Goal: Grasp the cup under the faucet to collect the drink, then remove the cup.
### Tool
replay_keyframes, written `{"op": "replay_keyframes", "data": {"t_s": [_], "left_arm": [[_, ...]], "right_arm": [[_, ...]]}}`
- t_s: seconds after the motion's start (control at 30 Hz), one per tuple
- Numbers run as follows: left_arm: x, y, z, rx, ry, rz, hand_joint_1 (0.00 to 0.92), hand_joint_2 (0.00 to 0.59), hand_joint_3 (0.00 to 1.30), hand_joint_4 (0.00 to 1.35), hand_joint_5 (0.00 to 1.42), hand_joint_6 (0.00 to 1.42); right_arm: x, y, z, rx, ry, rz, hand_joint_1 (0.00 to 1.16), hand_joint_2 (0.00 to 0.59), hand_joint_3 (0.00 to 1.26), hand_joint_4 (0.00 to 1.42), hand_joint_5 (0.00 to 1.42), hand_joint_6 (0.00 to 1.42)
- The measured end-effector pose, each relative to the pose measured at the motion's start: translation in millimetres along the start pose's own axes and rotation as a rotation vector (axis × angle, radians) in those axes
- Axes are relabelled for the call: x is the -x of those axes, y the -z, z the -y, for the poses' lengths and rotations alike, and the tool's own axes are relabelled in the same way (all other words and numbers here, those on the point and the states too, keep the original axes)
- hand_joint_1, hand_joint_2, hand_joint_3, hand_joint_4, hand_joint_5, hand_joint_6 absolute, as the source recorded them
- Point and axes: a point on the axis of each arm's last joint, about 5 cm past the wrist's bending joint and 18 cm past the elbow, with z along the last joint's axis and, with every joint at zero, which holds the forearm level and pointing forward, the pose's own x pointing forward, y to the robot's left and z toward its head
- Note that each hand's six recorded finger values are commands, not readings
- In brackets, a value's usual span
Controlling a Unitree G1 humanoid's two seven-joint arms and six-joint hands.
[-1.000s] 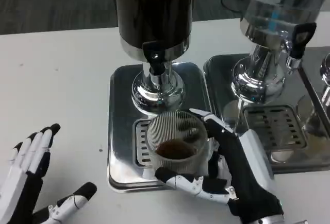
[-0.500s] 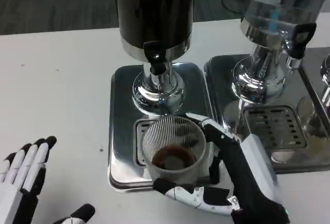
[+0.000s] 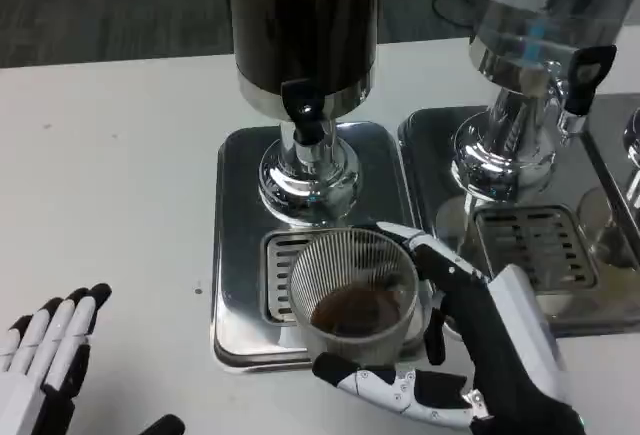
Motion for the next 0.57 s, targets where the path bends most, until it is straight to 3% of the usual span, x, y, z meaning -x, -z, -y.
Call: {"op": "replay_keyframes", "data": {"t_s": [0.3,0.57], "left_arm": [[-3.8,0.8,-0.7,-0.004,-0.007,0.009,0.000,0.125,0.00,0.00,0.00,0.00],[-2.7,1.7,0.4,-0.003,0.003,0.003,0.000,0.125,0.00,0.00,0.00,0.00]], "right_arm": [[-0.6,-0.7,0.4,-0.004,0.002,0.018,1.02,0.177,0.45,0.53,0.81,1.26],[-0.6,-0.5,0.0,-0.008,0.005,0.016,1.02,0.176,0.44,0.53,0.81,1.26]]}}
